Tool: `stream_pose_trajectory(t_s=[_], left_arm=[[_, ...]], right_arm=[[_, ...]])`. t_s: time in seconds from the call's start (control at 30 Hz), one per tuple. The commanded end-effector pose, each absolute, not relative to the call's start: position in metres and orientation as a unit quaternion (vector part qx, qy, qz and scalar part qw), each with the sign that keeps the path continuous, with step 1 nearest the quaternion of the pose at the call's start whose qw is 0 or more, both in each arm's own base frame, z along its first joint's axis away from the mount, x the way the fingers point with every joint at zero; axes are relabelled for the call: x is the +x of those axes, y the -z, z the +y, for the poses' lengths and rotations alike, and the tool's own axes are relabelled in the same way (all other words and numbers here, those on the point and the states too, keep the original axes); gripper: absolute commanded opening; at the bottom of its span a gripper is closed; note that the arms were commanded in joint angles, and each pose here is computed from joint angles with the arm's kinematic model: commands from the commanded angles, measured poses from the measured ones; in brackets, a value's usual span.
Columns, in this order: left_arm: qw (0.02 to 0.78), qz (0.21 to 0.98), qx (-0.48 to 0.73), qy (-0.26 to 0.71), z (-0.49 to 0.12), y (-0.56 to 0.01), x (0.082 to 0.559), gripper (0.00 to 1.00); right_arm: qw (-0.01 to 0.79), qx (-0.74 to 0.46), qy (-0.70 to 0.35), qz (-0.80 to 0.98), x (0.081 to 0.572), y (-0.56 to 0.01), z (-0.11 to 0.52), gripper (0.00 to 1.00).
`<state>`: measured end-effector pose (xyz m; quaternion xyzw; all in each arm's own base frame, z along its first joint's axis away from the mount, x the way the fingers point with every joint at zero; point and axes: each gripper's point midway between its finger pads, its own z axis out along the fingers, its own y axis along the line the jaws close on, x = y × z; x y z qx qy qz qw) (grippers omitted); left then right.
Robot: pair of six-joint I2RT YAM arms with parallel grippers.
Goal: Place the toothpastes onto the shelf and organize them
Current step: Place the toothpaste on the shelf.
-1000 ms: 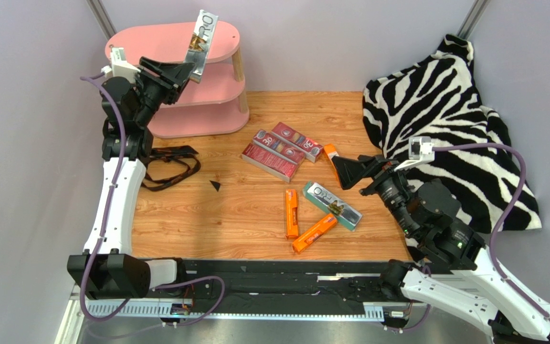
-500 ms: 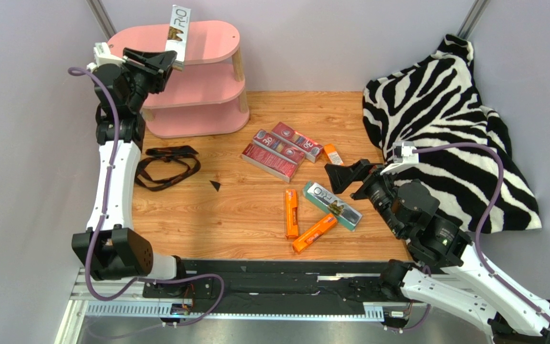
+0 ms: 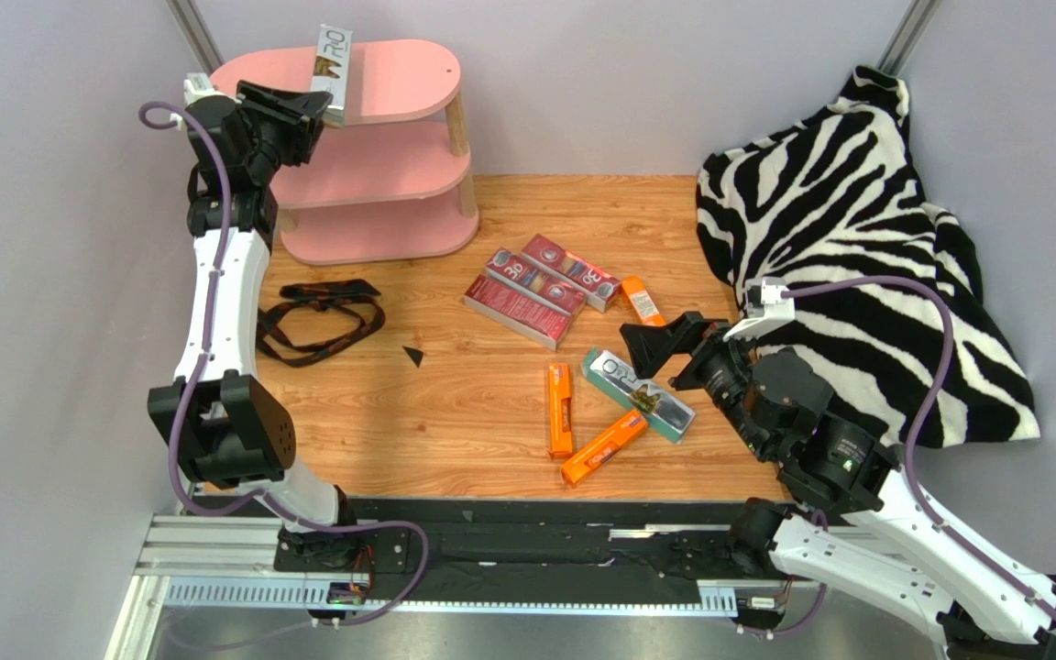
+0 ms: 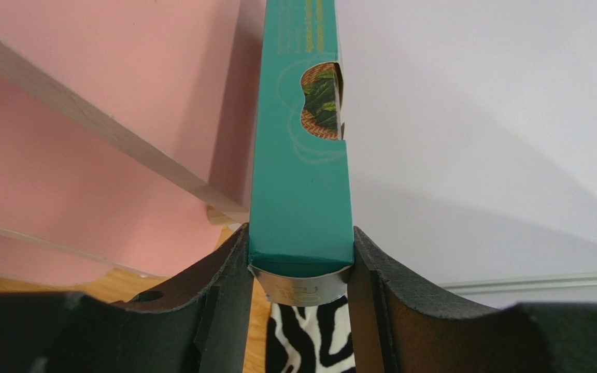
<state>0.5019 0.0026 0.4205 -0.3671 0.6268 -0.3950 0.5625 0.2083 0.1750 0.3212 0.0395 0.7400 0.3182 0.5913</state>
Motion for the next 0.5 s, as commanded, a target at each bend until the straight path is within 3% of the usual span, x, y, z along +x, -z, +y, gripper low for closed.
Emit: stream_pose_trajectory(t_s=[0.0, 0.37, 0.47], left_arm=[[0.603, 0.608, -0.339, 0.390, 0.013, -0.459, 0.507, 0.26], [0.585, 0.639, -0.333, 0.372, 0.021, -0.444, 0.542, 0.31], [0.572, 0.651, -0.335, 0.370, 0.021, -0.436, 0.548, 0.37]], right_arm=[[0.582, 0.043, -0.327, 0.743, 0.207, -0.313, 0.179, 1.00], [0.565, 0.045, -0.331, 0.755, 0.206, -0.301, 0.185, 1.00], [0.563, 0.045, -0.330, 0.756, 0.206, -0.300, 0.184, 1.00]])
